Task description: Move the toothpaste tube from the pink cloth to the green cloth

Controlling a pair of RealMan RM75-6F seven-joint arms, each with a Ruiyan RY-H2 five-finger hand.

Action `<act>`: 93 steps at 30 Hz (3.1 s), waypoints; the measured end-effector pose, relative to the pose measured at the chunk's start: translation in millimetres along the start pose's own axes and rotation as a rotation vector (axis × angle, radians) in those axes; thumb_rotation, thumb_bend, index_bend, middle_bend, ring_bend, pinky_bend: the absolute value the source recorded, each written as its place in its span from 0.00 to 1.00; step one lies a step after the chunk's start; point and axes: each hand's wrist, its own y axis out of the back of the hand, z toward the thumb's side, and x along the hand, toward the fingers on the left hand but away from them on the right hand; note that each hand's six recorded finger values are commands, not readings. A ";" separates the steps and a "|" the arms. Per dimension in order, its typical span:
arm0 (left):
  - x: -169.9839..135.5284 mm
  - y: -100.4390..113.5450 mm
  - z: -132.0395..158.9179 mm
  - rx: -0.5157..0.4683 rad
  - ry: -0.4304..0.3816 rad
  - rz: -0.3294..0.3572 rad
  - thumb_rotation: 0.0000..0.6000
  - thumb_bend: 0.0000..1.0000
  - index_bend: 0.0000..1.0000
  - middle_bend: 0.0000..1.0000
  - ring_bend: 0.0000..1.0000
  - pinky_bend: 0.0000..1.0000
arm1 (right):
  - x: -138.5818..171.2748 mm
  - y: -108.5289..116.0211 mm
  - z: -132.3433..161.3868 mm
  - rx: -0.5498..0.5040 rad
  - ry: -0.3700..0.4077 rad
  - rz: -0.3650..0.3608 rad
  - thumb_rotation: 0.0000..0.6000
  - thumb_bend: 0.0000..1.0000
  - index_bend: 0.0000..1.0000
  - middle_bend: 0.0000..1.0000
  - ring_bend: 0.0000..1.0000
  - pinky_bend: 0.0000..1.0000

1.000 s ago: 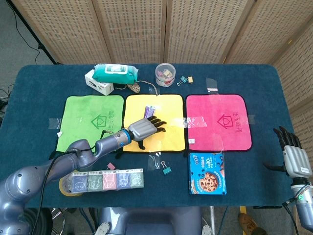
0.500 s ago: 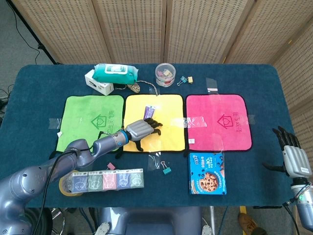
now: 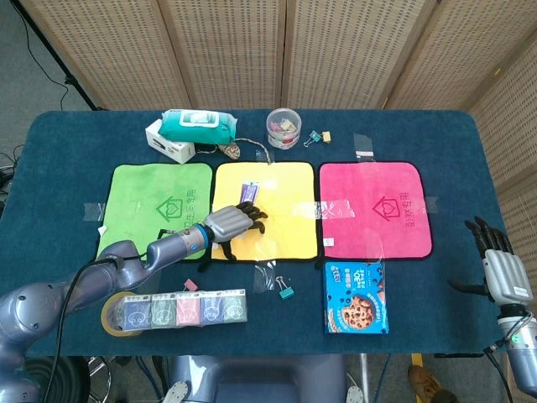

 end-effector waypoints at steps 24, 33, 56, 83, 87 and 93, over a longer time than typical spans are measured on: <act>-54.2 -14.2 -42.8 -0.010 0.061 -0.002 0.96 0.00 0.27 0.09 0.00 0.00 | 2.0 -2.8 8.2 -0.006 0.018 0.009 1.00 0.00 0.00 0.00 0.00 0.00; -66.5 -23.3 -59.8 -0.023 0.107 -0.020 0.96 0.00 0.27 0.09 0.00 0.00 | 2.8 -4.8 11.5 -0.004 0.025 0.015 1.00 0.00 0.00 0.00 0.00 0.00; -98.1 -23.1 -99.0 -0.026 0.206 -0.025 0.96 0.00 0.27 0.09 0.00 0.00 | 2.4 -8.1 12.8 -0.007 0.029 0.030 1.00 0.00 0.00 0.00 0.00 0.00; -137.9 -34.1 -133.9 -0.080 0.284 0.000 0.96 0.00 0.27 0.09 0.00 0.00 | 4.0 -11.0 17.4 -0.015 0.042 0.047 1.00 0.00 0.00 0.00 0.00 0.00; -147.4 -36.2 -142.1 -0.085 0.306 0.002 0.96 0.00 0.27 0.09 0.00 0.00 | 4.0 -11.4 18.0 -0.016 0.044 0.050 1.00 0.00 0.00 0.00 0.00 0.00; -158.2 -40.1 -150.9 -0.095 0.331 0.006 0.96 0.00 0.27 0.09 0.00 0.00 | 4.4 -12.0 19.4 -0.018 0.048 0.054 1.00 0.00 0.00 0.00 0.00 0.00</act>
